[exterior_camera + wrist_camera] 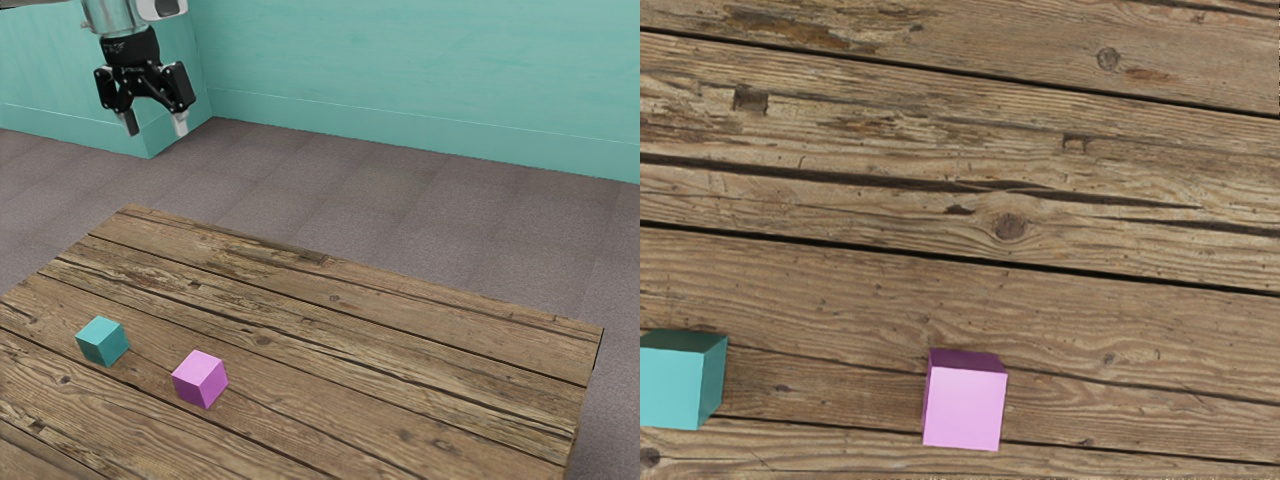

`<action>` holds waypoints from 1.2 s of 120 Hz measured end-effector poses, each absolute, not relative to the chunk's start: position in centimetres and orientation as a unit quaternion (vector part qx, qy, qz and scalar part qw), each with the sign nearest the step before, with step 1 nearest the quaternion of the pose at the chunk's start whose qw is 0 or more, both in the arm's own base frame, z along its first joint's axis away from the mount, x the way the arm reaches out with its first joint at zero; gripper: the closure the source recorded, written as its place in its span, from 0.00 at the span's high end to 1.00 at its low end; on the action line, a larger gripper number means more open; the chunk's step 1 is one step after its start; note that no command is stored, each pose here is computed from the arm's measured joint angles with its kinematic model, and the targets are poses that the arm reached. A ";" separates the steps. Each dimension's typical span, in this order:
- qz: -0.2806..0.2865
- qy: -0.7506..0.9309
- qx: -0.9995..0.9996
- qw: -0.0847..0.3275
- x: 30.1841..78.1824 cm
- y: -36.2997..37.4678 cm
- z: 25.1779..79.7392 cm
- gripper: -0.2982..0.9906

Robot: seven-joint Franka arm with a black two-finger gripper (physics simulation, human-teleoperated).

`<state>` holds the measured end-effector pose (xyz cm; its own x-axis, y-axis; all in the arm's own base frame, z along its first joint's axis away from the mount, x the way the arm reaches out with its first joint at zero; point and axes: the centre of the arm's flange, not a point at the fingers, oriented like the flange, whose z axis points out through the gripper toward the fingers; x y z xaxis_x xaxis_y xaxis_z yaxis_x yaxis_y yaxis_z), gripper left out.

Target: Pick up the blue block with one arm, and put the blue block on the pink block with one arm

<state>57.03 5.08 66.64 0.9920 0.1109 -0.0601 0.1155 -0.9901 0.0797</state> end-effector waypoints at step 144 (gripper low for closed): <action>-0.022 0.020 0.996 -0.088 54.6 0.2 62.0 0.77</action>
<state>54.60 0.24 62.05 0.9982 0.0441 -0.0411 0.0363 -0.9839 -0.1752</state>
